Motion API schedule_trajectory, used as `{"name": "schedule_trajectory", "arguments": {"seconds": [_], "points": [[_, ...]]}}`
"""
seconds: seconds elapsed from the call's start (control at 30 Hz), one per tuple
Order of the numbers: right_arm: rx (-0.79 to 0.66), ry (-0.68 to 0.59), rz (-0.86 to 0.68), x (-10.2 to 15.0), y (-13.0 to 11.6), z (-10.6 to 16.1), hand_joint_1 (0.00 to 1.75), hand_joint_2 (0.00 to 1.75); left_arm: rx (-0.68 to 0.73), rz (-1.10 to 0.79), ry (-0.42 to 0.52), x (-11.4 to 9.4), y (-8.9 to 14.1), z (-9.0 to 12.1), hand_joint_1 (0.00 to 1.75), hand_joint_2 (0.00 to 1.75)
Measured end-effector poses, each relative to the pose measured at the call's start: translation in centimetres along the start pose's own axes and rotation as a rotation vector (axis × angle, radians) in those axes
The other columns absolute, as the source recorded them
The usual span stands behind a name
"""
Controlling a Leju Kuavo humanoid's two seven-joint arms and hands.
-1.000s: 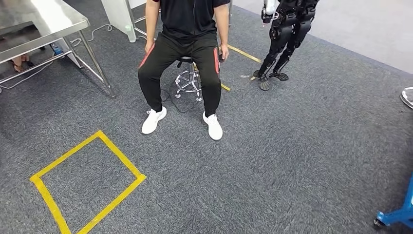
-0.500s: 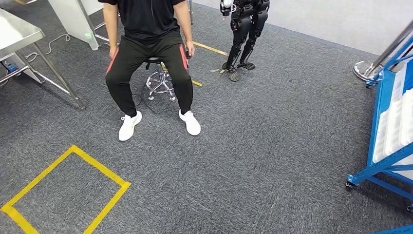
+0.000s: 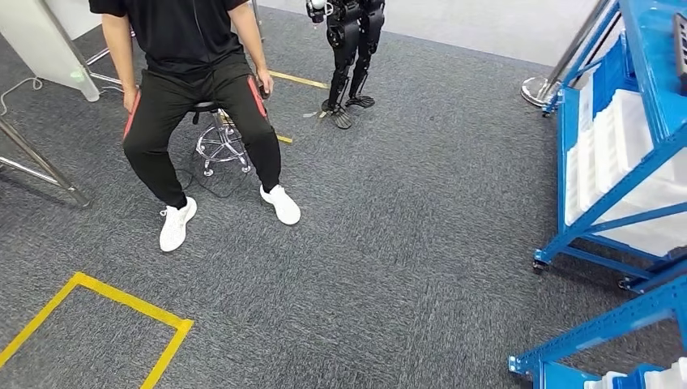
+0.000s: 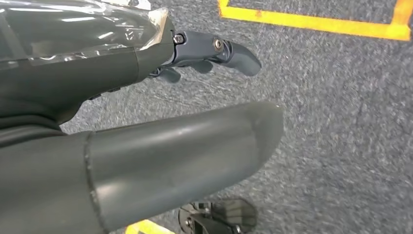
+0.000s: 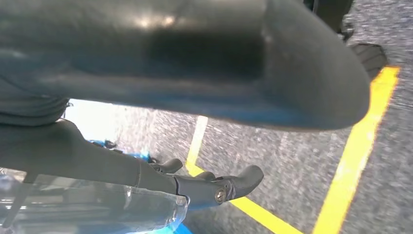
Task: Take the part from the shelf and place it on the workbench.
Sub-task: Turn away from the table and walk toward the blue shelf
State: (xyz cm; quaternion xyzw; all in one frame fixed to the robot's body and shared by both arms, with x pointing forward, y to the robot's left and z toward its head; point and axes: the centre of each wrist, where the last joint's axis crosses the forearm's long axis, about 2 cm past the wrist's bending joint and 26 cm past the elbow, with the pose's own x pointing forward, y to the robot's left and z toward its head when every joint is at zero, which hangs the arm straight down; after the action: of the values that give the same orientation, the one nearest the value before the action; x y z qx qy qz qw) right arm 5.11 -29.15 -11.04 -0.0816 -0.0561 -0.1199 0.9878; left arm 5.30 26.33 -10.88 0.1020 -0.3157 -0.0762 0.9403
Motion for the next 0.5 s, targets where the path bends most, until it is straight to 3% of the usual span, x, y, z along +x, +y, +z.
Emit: {"name": "schedule_trajectory", "arguments": {"seconds": [0.5], "points": [[0.004, -0.006, 0.010, -0.12, 0.19, 0.03, 0.00, 0.00, 0.005, -0.002, 0.004, 0.32, 0.18, -0.23, 0.00, 0.00]]}}
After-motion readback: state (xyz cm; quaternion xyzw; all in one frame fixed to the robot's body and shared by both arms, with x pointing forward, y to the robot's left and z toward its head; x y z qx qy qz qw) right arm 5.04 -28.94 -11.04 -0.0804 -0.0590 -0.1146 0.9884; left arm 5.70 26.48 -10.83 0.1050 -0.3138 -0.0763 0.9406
